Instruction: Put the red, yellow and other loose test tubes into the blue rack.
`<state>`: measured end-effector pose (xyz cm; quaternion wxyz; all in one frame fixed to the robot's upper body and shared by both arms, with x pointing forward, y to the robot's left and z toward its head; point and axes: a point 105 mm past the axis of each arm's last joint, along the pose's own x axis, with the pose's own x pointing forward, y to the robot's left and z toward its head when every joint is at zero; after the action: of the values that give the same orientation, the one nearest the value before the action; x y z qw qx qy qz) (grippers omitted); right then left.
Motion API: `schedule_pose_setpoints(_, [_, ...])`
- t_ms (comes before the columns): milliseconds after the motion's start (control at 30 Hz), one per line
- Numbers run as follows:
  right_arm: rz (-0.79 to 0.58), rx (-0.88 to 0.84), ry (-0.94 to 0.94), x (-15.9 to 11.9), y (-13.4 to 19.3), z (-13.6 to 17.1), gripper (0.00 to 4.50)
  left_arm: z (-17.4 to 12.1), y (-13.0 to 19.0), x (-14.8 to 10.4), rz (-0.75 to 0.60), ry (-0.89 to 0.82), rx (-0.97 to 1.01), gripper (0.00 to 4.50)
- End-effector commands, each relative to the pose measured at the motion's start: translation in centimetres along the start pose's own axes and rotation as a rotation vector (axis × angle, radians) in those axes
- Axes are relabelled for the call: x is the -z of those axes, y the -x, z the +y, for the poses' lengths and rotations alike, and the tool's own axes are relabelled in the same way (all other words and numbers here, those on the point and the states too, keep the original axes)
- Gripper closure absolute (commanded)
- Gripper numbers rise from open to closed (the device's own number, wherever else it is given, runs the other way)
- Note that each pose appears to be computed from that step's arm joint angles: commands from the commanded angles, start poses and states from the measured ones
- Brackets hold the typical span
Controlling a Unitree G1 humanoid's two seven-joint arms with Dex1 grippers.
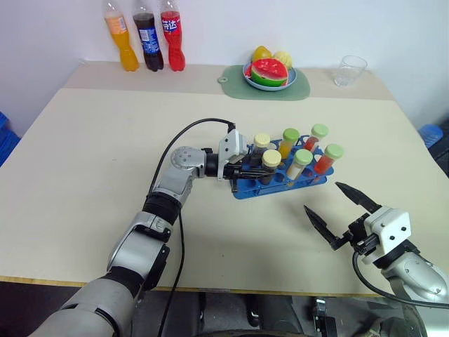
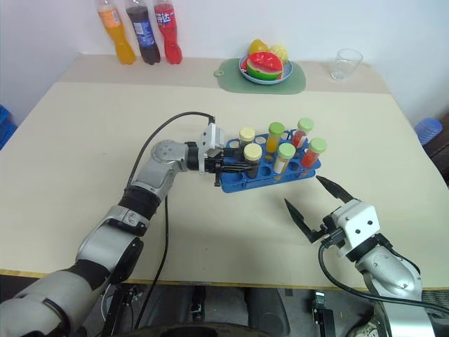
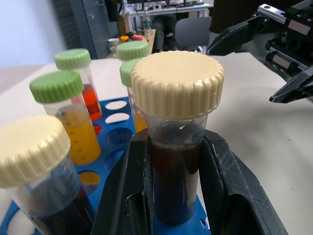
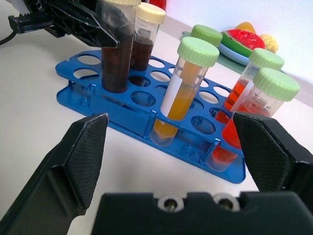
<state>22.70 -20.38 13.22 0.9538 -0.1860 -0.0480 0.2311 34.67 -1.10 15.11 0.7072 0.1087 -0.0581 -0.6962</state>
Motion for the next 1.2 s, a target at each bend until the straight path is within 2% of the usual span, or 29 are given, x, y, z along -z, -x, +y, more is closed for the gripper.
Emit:
schedule_pose_setpoints(33, [-0.033, 0.01, 0.021, -0.7, -0.1, -0.2, 0.0, 0.0, -0.3, -0.9, -0.028, 0.069, 0.036, 3.27])
schedule_pose_setpoints(200, [-0.028, 0.013, 0.014, -0.5, 0.1, -0.4, 0.0, 1.6, 0.3, -2.2, -0.065, 0.014, -0.091, 0.87])
schedule_pose_setpoints(400, [0.01, 0.056, 0.001, 0.5, 0.6, -1.2, 0.0, 1.6, 3.6, -3.0, -0.08, -0.094, -0.184, 0.87])
schedule_pose_setpoints(500, [0.038, 0.063, -0.016, 1.3, 1.2, -1.3, 0.0, 1.3, 6.4, -2.2, -0.095, -0.081, -0.256, 0.87])
schedule_pose_setpoints(733, [0.084, 0.078, -0.034, 2.0, 3.3, -1.9, 0.0, -0.8, 11.2, -0.3, -0.014, -0.074, -0.358, 0.87])
schedule_pose_setpoints(833, [0.112, 0.091, -0.032, 2.3, 4.5, -2.4, 0.0, -2.0, 12.4, 0.0, 0.011, -0.086, -0.381, 0.87])
schedule_pose_setpoints(1000, [0.143, 0.116, -0.033, 2.4, 6.3, -3.1, 0.0, -3.7, 14.7, 0.4, 0.033, 0.003, -0.403, 0.87])
schedule_pose_setpoints(1200, [0.146, 0.151, -0.058, 2.6, 7.3, -4.1, 0.0, -5.0, 15.2, 0.4, 0.036, 0.053, -0.451, 0.87])
